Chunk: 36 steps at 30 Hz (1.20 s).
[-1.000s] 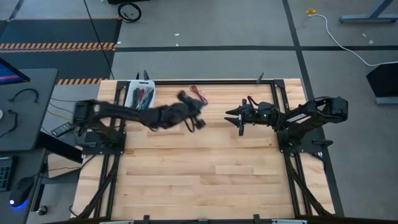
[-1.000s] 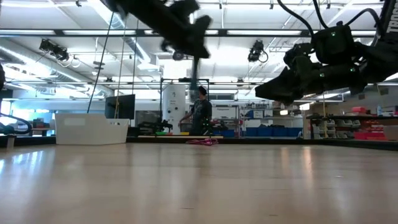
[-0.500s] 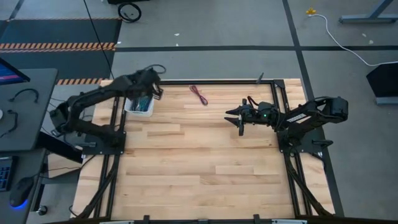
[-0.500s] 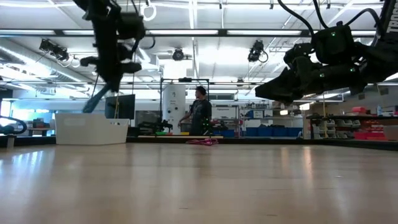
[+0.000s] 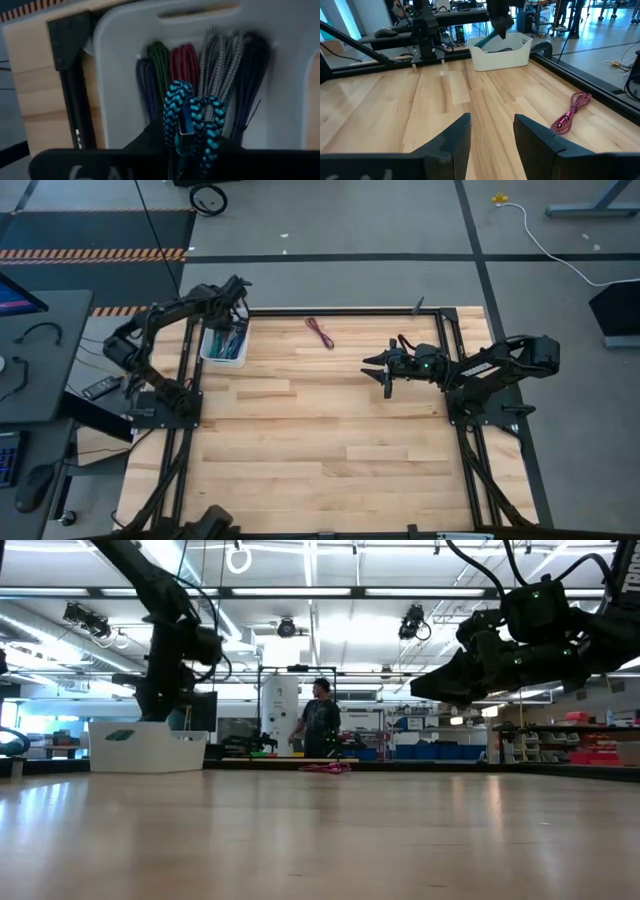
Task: Pick and place USB-C Cables
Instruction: Put the blue charger cable into the white bin, then put the pink charger cable into the white bin
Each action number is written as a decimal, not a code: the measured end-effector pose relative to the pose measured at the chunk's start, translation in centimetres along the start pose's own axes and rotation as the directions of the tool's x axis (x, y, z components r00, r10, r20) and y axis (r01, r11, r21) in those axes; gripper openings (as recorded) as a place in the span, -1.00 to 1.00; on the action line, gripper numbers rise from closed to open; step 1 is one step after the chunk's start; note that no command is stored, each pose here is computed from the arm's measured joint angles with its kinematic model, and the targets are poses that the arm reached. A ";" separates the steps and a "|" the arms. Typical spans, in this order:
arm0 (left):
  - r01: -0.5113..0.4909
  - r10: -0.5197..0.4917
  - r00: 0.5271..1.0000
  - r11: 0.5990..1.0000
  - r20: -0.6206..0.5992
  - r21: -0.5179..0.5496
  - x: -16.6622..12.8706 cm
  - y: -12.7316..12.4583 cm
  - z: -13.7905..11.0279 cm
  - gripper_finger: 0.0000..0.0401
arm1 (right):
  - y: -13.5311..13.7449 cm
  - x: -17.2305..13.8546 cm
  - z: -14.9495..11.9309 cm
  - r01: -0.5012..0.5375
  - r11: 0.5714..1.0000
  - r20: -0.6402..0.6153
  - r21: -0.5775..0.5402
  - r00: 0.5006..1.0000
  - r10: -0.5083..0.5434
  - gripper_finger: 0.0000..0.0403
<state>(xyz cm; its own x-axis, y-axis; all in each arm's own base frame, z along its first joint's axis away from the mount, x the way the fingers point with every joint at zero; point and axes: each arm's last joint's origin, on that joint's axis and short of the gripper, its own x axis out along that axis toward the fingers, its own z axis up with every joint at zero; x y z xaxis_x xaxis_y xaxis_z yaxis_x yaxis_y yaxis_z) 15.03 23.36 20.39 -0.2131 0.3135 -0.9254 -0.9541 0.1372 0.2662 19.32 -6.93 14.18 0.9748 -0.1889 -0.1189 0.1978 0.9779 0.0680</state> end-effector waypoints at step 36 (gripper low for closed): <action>0.286 -0.532 0.552 0.844 0.642 0.454 -12.6 -16.4 -12.7 -0.10 | -0.1 5.2 3.8 0.163 0.985 -0.417 -0.051 0.893 -0.169 -0.23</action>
<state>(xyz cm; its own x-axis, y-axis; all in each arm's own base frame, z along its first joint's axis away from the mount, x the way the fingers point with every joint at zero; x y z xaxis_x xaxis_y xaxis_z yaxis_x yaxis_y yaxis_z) 30.68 5.21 24.28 0.5247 0.7034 -0.4795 -0.7709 0.6315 0.0828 24.77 -8.32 17.27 0.7937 -0.2964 -0.5312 0.3482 0.9374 -0.0028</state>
